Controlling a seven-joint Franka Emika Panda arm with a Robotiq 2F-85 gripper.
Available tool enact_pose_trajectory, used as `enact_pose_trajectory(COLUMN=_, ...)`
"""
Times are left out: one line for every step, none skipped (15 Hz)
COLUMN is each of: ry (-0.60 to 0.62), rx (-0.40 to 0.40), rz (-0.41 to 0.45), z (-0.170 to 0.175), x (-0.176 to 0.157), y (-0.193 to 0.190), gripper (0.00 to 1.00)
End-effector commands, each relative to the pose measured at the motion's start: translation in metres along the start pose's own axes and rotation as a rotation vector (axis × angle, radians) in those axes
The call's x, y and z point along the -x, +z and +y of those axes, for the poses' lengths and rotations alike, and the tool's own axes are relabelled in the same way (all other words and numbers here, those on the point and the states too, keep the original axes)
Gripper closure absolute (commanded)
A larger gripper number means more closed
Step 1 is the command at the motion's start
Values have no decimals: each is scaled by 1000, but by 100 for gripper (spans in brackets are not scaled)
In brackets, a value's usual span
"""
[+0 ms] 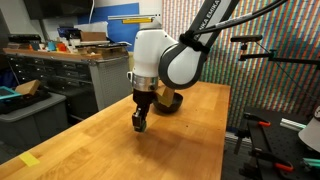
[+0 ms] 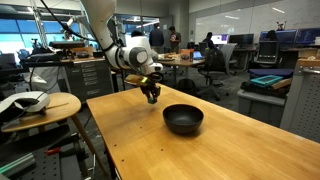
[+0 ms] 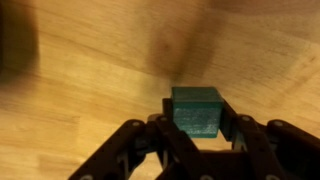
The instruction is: Pick up the green block from the table and put it in the black bowl.
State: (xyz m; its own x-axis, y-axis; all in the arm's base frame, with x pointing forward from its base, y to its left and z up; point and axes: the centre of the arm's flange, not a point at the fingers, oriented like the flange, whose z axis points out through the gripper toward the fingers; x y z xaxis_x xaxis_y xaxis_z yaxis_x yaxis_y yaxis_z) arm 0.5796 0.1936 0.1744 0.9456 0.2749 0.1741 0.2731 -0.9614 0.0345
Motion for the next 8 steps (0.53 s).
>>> enact_pose_trajectory(ry=54, rx=47, rz=31, z=30, x=-6, y=-37, gripper=79)
enact_pose_trajectory(ry=73, rx=57, rz=41, z=41, x=-7, y=-45, gripper=79)
enact_pose_trajectory(ry=91, rx=66, rz=48, z=52, x=-8, y=-51, gripper=79)
enact_pose_trajectory(ry=116, rx=75, rz=56, z=64, x=-8, y=-58, gripper=79)
enact_pose_trajectory(ry=139, rx=82, rz=63, z=74, x=-8, y=-63, gripper=79)
enact_pose_trajectory(ry=163, rx=90, rz=69, z=86, x=-6, y=-68, gripper=79)
enact_pose_trajectory(ry=185, rx=98, rz=73, z=96, x=-4, y=-72, gripper=79)
enact_pose_trajectory(ry=212, rx=104, rz=76, z=107, x=-1, y=-76, gripper=79)
